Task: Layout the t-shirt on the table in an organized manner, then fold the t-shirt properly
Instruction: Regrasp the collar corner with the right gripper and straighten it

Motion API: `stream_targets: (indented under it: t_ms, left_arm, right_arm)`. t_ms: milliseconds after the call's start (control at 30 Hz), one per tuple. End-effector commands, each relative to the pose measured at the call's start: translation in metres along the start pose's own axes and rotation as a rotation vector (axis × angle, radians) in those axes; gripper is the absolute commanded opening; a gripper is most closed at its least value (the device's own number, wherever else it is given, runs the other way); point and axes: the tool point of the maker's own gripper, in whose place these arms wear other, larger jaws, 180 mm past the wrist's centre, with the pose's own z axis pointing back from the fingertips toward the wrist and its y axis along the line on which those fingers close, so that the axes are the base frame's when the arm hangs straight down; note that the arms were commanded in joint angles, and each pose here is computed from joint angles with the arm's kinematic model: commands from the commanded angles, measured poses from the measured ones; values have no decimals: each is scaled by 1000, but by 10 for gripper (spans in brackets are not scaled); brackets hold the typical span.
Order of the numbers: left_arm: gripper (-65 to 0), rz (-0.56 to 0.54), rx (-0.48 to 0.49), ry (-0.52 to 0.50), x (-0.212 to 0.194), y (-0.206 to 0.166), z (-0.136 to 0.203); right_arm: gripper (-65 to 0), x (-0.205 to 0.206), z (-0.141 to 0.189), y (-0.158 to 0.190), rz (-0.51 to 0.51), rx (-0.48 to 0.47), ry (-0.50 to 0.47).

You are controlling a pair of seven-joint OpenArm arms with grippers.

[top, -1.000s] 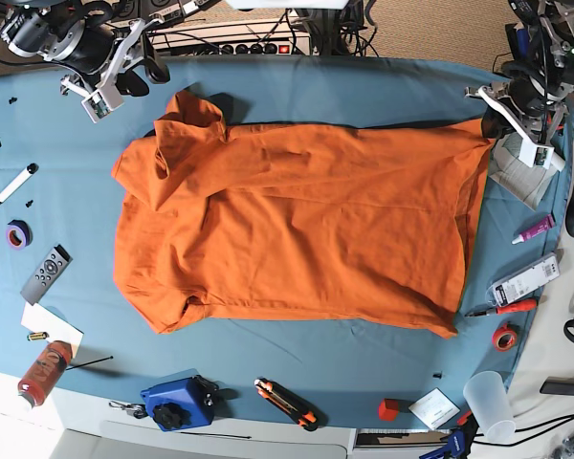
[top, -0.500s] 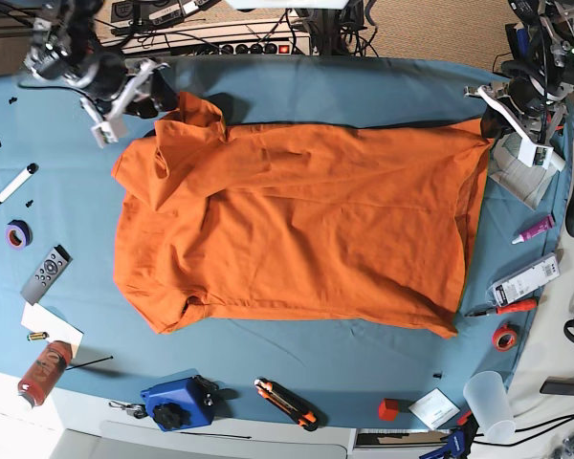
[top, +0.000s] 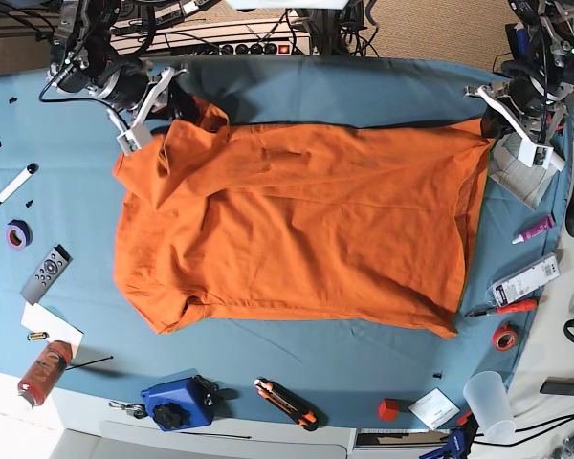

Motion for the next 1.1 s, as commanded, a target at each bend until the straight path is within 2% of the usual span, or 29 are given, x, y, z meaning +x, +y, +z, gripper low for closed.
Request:
stream_targets:
  t_ms: [0, 133, 300, 400, 567, 633, 700, 767, 833, 933, 1033, 1067]
  left_arm:
    - [-650, -21, -3, -35, 10, -1, 4]
    - [-650, -20, -3, -35, 10, -1, 4]
    - [-650, -20, -3, -35, 10, -1, 4]
    - [-650, -20, -4, -35, 10, -1, 4]
    - [-650, -20, -4, -35, 10, -1, 4]
    - [-650, -20, -3, -35, 10, -1, 4]
    - [-650, -20, -4, -35, 10, -1, 4]
    - [-650, -20, -4, -35, 10, -1, 4]
    - [-650, -20, -4, -35, 10, -1, 4]
    - [-650, -19, -4, -35, 10, -1, 4]
    - [-650, -19, -7, -37, 10, -1, 4]
    - [-650, -19, -6, -37, 10, -1, 4]
  right_arm:
    - [-647, -24, 3, -4, 3, -25, 111]
    - [-650, -20, 8, 4, 28, -20, 97]
    - [-650, -4, 29, 26, 147, -34, 68]
    - [-650, 13, 48, 36, 223, -73, 28]
    - [-650, 36, 78, 32, 301, -179, -24]
    - [-650, 42, 87, 32, 299, -187, -51]
    - [-650, 42, 89, 42, 274, -131, -65]
    - [-650, 33, 88, 51, 257, -76, -33]
    - [-650, 32, 89, 48, 255, -89, -29]
    - [-650, 46, 97, 41, 239, -129, -109]
    - [-650, 35, 96, 50, 235, -71, -60]
    - [-650, 33, 98, 46, 250, -85, -40]
